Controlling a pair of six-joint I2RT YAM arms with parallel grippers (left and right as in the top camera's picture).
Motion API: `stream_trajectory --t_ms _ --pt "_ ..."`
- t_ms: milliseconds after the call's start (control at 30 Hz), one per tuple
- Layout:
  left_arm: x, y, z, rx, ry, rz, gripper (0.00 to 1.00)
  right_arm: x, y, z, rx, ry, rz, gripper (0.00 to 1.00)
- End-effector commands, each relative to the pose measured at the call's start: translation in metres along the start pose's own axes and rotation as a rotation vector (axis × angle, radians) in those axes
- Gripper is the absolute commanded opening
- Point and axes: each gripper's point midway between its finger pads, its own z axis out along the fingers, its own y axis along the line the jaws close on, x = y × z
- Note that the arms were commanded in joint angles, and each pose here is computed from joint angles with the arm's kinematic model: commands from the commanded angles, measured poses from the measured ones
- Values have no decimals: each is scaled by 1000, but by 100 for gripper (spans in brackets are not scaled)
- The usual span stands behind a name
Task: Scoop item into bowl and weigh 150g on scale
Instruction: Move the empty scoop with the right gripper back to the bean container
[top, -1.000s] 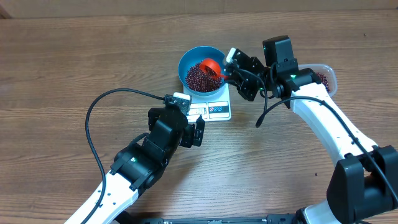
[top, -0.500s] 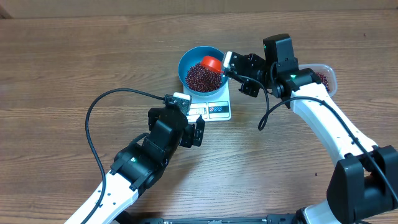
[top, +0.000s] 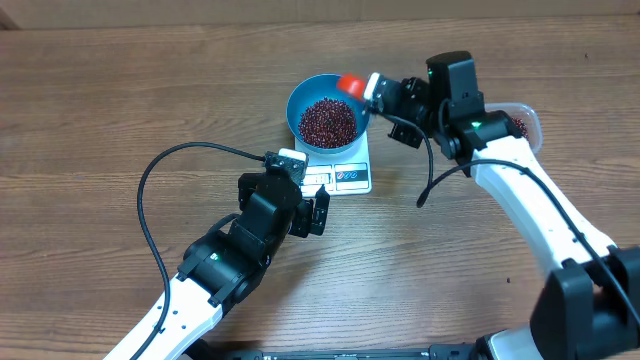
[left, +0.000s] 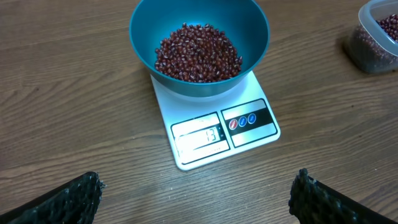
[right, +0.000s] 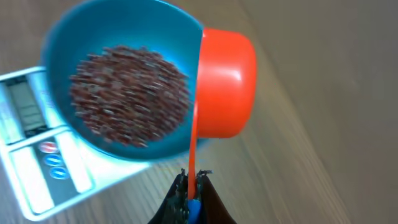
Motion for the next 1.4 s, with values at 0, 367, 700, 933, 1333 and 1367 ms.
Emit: stream_trajectory --t_ms 0,367,700,933,1333,1367 --pt "-12 2 -3 -10 -29 -26 100 -2 -46 -44 246 84 118 4" --pt "-12 2 -3 -10 -28 -26 99 67 -72 -100 549 470 249 4" --pt "-12 2 -3 -10 -28 -26 100 132 -61 -127 589 615 589 4" --pt "-12 2 -3 -10 -29 -26 99 162 -38 -125 449 633 710 4" --pt "-12 2 -3 -10 -28 -26 99 214 -14 -124 411 718 818 4" --pt "-12 2 -3 -10 -28 -26 99 216 -13 -124 409 724 822 4"
